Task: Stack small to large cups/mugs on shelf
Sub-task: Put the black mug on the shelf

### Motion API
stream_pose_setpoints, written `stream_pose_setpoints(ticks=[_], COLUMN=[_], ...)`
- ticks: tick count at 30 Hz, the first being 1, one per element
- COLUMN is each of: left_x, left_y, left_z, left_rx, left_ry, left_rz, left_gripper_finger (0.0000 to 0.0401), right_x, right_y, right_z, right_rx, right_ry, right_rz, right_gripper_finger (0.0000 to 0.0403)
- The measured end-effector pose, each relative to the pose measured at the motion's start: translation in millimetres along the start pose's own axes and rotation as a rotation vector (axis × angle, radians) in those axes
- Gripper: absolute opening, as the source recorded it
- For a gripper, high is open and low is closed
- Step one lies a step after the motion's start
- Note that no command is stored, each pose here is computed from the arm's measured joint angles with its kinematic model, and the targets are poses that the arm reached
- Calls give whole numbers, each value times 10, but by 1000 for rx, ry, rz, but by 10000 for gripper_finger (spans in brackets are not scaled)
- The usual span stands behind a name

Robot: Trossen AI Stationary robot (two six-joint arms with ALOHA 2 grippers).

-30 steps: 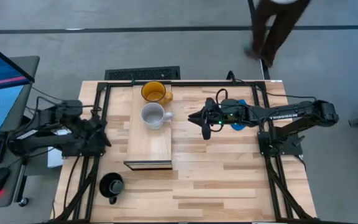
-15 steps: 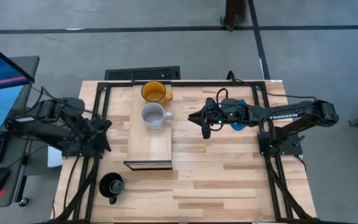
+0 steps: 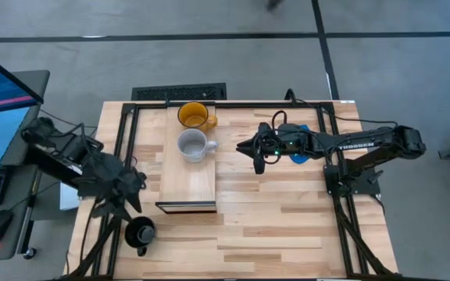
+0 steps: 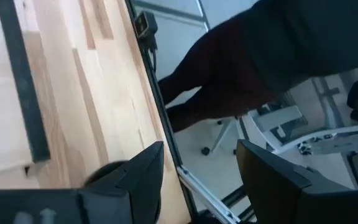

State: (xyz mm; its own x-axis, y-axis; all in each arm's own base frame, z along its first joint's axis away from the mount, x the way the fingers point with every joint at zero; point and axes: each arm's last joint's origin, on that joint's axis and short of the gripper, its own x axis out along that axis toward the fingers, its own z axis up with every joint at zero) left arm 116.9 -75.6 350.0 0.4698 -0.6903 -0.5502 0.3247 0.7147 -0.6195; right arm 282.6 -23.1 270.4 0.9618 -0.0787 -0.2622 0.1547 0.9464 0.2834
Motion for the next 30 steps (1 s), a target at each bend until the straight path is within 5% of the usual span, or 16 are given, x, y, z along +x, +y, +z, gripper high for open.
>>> stream_pose_setpoints(ticks=[9,18,30], left_x=[204,470,660], left_y=[-18,45,115], left_z=[-165,-251,-290], left_rx=[-115,-104,-390], left_ry=[162,339,425], left_rz=[182,373,523], left_gripper_finger=[194,194,194], right_x=[0,0,0], right_y=[0,0,0], right_z=[0,0,0], right_rx=[0,0,0], right_ry=[0,0,1], right_rz=[0,0,1], right_gripper_finger=[97,97,97])
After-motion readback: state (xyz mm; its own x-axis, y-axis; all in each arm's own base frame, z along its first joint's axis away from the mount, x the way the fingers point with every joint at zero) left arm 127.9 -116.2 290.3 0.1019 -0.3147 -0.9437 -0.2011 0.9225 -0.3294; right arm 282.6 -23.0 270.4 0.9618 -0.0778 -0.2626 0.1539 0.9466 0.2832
